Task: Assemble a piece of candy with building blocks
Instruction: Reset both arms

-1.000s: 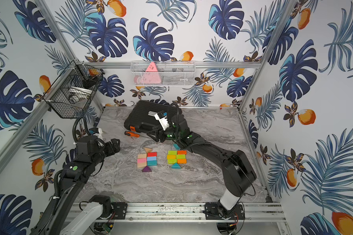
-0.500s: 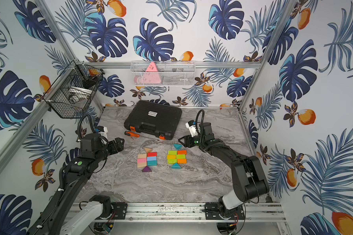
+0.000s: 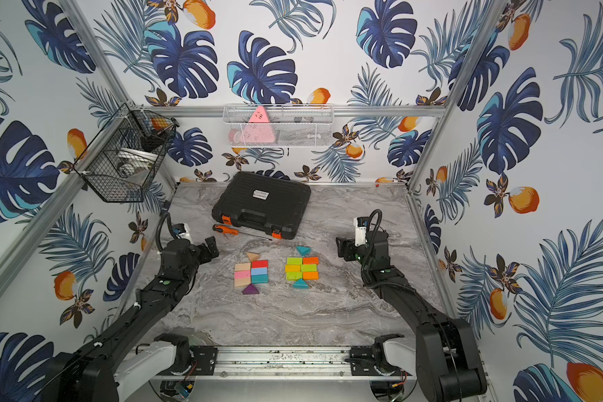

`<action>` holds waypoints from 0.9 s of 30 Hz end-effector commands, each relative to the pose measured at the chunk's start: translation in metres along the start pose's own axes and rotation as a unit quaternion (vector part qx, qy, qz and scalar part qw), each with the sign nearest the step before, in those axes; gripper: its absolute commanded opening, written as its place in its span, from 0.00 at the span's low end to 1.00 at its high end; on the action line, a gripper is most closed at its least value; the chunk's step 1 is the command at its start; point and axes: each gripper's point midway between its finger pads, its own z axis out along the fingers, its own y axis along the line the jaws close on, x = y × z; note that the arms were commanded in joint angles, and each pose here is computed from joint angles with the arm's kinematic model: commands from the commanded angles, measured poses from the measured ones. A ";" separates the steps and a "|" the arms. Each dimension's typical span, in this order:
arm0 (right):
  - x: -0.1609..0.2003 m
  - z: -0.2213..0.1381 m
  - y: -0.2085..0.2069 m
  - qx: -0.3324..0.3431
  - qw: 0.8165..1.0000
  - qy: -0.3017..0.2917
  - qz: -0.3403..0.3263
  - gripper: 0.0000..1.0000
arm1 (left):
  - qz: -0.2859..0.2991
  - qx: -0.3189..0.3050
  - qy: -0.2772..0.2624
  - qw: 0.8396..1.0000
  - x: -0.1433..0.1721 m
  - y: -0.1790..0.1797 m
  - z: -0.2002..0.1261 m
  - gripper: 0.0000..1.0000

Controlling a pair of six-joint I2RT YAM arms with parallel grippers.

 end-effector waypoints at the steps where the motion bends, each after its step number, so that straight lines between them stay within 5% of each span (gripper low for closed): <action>1: -0.012 -0.008 -0.059 0.146 0.985 -0.085 0.015 0.90 | 0.029 -0.035 -0.108 0.993 -0.035 0.006 -0.003 0.99; 7: 0.002 0.018 -0.103 0.190 0.976 -0.105 0.038 0.94 | 0.118 -0.052 -0.064 0.990 0.016 0.003 0.036 0.99; 12: 0.020 0.029 -0.121 0.167 0.974 -0.138 0.068 0.96 | 0.153 -0.041 -0.080 0.984 0.032 -0.001 0.063 0.99; 13: 0.025 0.034 -0.114 0.150 0.981 -0.104 0.062 0.99 | 0.165 -0.025 -0.060 0.984 0.045 -0.004 0.072 0.99; 19: 0.027 0.053 -0.111 0.140 0.988 -0.046 0.056 1.00 | 0.162 -0.029 -0.051 0.985 0.049 -0.002 0.077 0.99; 27: 0.023 0.052 -0.107 0.130 0.988 -0.069 0.043 1.00 | 0.163 -0.026 -0.060 0.984 0.046 -0.003 0.076 0.99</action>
